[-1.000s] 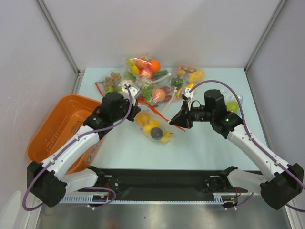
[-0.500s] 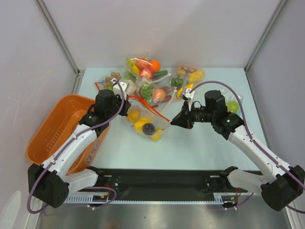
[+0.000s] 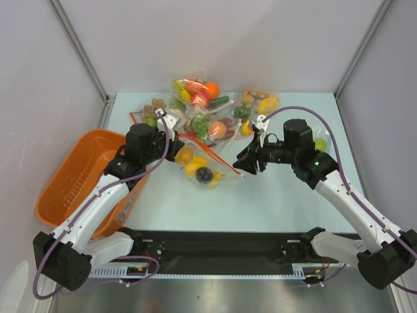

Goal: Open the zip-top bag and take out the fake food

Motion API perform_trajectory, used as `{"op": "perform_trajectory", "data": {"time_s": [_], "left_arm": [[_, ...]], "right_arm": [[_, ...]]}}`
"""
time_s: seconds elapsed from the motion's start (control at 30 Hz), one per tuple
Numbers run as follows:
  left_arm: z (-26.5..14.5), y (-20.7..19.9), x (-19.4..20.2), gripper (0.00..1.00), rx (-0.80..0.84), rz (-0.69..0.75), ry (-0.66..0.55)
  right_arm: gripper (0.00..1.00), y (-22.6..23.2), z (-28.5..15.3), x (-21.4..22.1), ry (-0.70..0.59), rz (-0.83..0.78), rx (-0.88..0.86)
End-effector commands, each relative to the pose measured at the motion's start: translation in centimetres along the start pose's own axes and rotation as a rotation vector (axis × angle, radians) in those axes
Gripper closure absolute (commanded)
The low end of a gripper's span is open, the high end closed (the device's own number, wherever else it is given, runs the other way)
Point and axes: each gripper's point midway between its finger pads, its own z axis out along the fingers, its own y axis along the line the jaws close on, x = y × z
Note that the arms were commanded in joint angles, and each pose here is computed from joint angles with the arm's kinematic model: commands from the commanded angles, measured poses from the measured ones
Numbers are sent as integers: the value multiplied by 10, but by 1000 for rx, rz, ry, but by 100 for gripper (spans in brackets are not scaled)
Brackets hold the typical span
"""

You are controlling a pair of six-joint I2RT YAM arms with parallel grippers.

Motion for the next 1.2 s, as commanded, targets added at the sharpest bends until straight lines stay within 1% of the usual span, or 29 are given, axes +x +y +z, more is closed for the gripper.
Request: {"op": "perform_trajectory", "data": {"time_s": [0.0,0.1,0.2,0.43,0.97,1.17], "left_arm": [[-4,-32,-18,100,141,113,-74],[-2,-42,-15,100,184,122,-60],[-1,-46,-12,100,195,124,-51],[0,-49,-12,100,204,127,-48],[-1,-52,-12,100,211,135,-46],[0,-54,-11,100,214,140,-45]], "right_arm": [[52,0,-12,-58,-130,-104,57],[50,-14,-7,-70,-151,-101,106],[50,-24,6,-69,-142,-92,117],[50,-12,32,-51,-67,-94,77],[50,-16,50,-28,15,-80,92],[51,-17,53,-26,32,-90,112]]}}
